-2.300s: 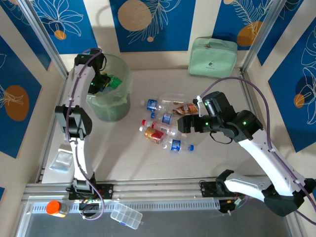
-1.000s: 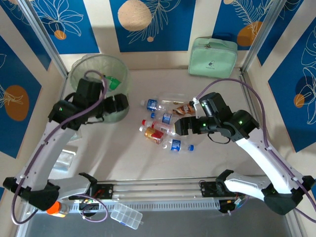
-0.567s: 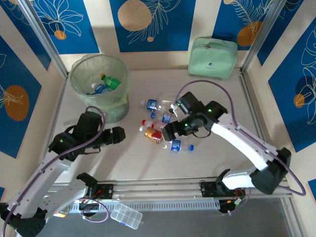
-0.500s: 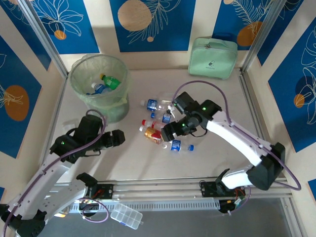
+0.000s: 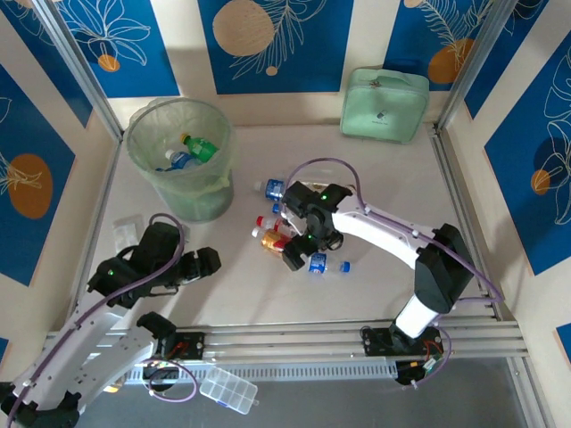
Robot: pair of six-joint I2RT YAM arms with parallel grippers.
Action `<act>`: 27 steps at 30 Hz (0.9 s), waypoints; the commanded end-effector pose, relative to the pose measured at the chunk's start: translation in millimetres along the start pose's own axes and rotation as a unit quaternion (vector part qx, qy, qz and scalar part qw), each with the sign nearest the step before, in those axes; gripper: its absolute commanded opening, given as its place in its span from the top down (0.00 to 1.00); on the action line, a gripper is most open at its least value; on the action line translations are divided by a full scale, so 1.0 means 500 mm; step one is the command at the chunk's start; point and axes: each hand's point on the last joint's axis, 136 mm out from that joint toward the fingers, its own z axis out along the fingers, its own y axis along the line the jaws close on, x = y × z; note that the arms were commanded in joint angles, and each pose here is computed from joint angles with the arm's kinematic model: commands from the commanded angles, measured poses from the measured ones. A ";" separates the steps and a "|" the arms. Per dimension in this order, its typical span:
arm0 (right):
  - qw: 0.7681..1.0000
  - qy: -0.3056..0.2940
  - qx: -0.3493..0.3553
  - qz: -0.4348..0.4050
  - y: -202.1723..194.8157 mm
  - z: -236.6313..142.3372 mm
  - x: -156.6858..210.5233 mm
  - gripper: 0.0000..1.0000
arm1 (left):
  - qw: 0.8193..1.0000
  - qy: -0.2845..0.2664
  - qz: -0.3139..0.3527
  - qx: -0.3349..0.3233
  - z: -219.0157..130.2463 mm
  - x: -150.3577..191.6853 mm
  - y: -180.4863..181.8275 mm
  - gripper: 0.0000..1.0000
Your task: Put the plastic bottles in the bin
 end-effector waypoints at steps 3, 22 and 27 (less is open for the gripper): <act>0.998 0.036 0.042 -0.038 -0.003 0.043 0.019 0.01 | 1.000 0.011 0.009 -0.014 -0.002 0.006 0.008 0.18; 0.959 0.118 0.203 -0.156 -0.011 0.151 0.059 0.02 | 0.999 0.027 0.012 -0.014 0.023 0.007 0.003 0.18; 0.955 0.144 0.211 -0.152 -0.005 0.175 0.074 0.12 | 0.999 0.034 0.012 -0.013 0.031 0.007 -0.001 0.18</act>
